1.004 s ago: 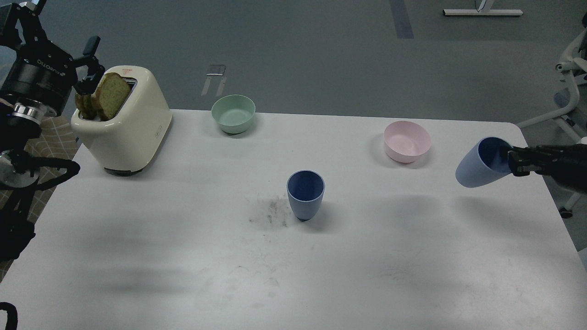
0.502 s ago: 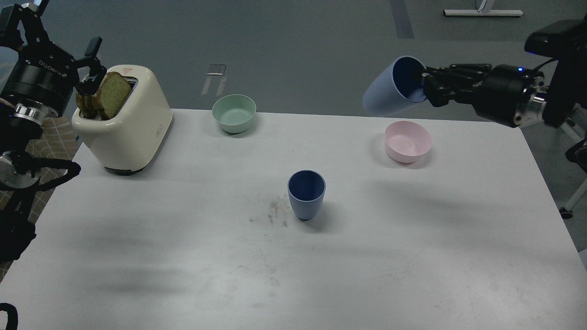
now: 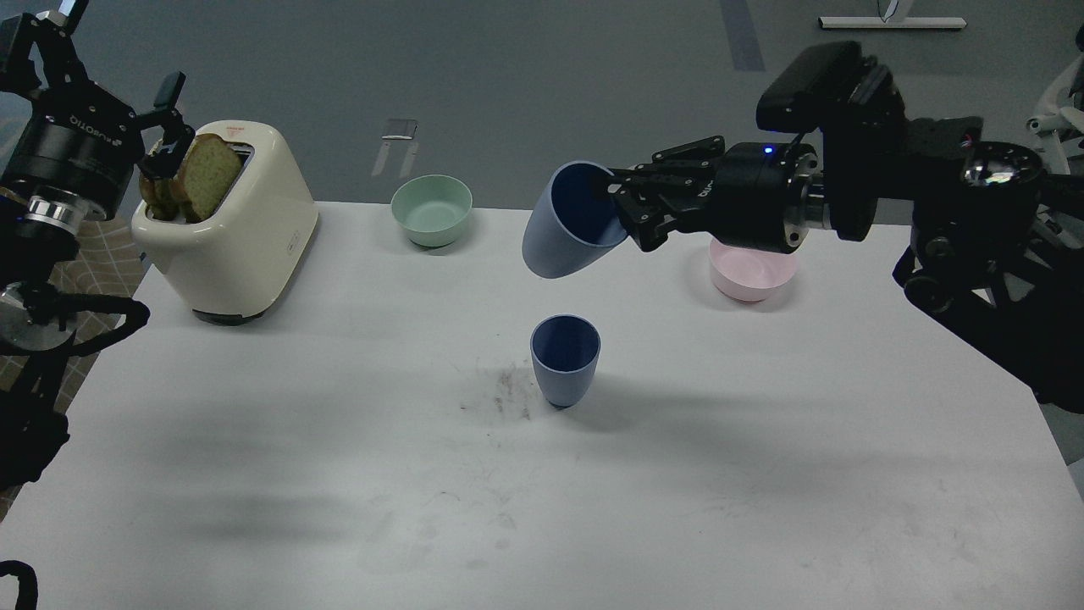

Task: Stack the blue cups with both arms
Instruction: 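Lift the blue cup and carry it above the centered cup, then lower the held cup into the centered blue cup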

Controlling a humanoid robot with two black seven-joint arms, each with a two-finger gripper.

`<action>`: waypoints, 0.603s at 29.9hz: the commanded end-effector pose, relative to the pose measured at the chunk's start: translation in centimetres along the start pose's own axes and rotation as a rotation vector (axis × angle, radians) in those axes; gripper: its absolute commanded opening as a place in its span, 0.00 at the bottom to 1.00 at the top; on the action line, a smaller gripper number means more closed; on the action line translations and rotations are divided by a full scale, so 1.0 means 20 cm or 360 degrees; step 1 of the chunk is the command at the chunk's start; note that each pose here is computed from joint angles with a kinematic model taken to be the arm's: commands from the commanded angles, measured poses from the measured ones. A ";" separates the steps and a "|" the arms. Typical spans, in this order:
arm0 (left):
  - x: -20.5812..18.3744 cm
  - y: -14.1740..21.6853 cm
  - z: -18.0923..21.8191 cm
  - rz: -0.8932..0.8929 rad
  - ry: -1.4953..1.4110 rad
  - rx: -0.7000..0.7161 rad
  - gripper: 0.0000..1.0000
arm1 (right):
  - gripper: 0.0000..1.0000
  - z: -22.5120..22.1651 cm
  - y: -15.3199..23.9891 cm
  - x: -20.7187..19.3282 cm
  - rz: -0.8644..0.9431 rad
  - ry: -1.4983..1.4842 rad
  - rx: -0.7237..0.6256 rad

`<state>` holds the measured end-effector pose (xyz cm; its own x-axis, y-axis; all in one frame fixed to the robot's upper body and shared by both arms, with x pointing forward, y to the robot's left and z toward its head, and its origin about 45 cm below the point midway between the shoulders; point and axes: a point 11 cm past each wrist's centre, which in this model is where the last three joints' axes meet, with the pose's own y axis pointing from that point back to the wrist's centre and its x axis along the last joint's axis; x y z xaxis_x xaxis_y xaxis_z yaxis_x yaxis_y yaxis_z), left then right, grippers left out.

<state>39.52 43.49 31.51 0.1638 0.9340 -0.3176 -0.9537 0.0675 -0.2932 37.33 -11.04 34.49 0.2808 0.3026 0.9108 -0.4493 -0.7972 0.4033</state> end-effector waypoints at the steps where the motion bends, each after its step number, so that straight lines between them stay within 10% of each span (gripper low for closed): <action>1: 0.00 0.00 0.00 -0.0001 0.0001 0.0001 0.98 | 0.00 -0.03 -0.04 -0.04 -0.0035 -0.0002 0.0027; 18: -0.06 -0.01 -0.06 -0.0031 0.0044 0.0029 0.98 | 0.02 -0.03 -0.10 -0.24 -0.0208 -0.0006 -0.0005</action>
<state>39.67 42.49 31.03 0.1815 0.9255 -0.3324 -0.9538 0.0834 -0.2885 36.32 -10.62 29.75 0.3379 0.3953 0.8541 -0.4070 -0.7569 0.5113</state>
